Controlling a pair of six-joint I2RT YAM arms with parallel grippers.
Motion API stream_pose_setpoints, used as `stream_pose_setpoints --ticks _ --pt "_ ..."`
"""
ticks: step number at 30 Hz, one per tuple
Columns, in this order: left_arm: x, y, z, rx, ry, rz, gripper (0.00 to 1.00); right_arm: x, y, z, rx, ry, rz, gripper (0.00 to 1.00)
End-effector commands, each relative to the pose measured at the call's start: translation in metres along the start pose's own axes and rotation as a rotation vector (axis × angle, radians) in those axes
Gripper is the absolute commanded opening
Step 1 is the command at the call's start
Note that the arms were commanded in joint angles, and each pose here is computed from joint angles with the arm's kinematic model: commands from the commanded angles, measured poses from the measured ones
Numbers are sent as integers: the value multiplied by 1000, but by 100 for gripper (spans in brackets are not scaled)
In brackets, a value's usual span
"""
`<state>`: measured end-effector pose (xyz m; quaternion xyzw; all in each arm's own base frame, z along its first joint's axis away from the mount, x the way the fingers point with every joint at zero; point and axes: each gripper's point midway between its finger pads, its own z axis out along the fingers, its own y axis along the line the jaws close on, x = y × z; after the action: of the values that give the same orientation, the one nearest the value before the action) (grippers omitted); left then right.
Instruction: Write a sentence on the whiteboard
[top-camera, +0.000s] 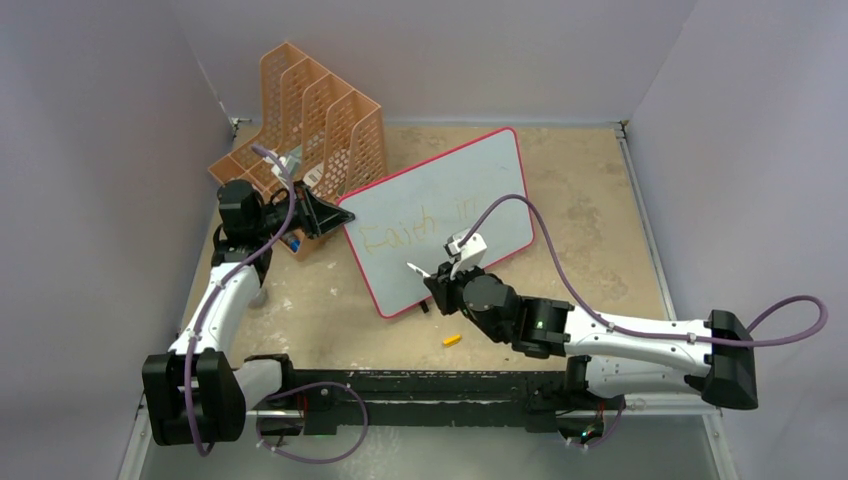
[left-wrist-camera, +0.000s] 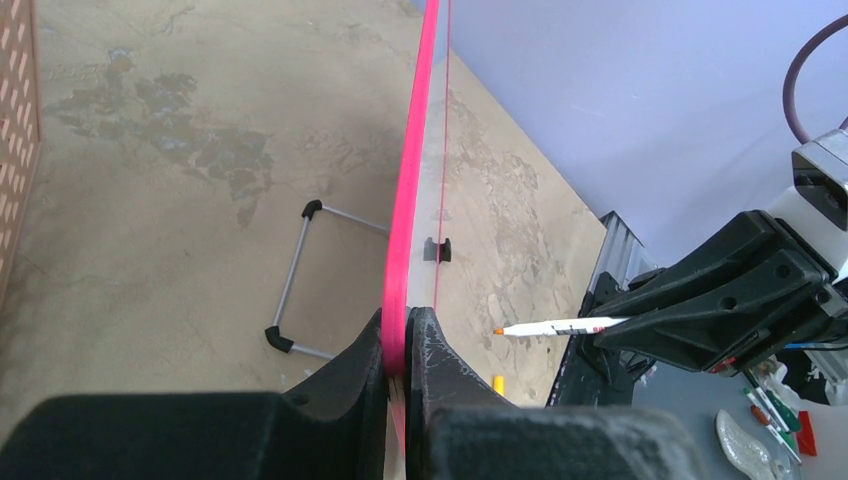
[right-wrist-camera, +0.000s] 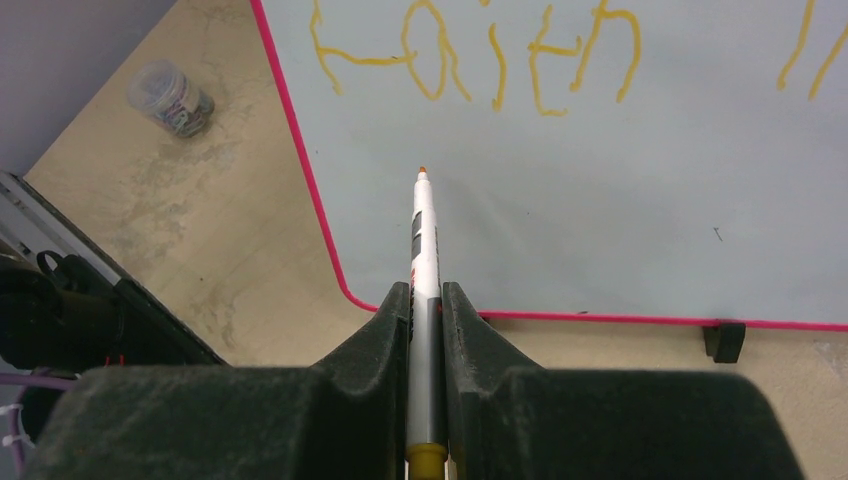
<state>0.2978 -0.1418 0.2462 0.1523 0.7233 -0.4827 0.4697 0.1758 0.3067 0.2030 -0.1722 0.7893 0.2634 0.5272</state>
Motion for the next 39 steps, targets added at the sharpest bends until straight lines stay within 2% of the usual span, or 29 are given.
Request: stream_pose_setpoints --ticks 1,39 --pt "-19 14 0 -70 -84 111 0 -15 4 0 12 -61 42 0" --pt "-18 12 1 -44 -70 125 0 -3 45 35 -13 -39 -37 0"
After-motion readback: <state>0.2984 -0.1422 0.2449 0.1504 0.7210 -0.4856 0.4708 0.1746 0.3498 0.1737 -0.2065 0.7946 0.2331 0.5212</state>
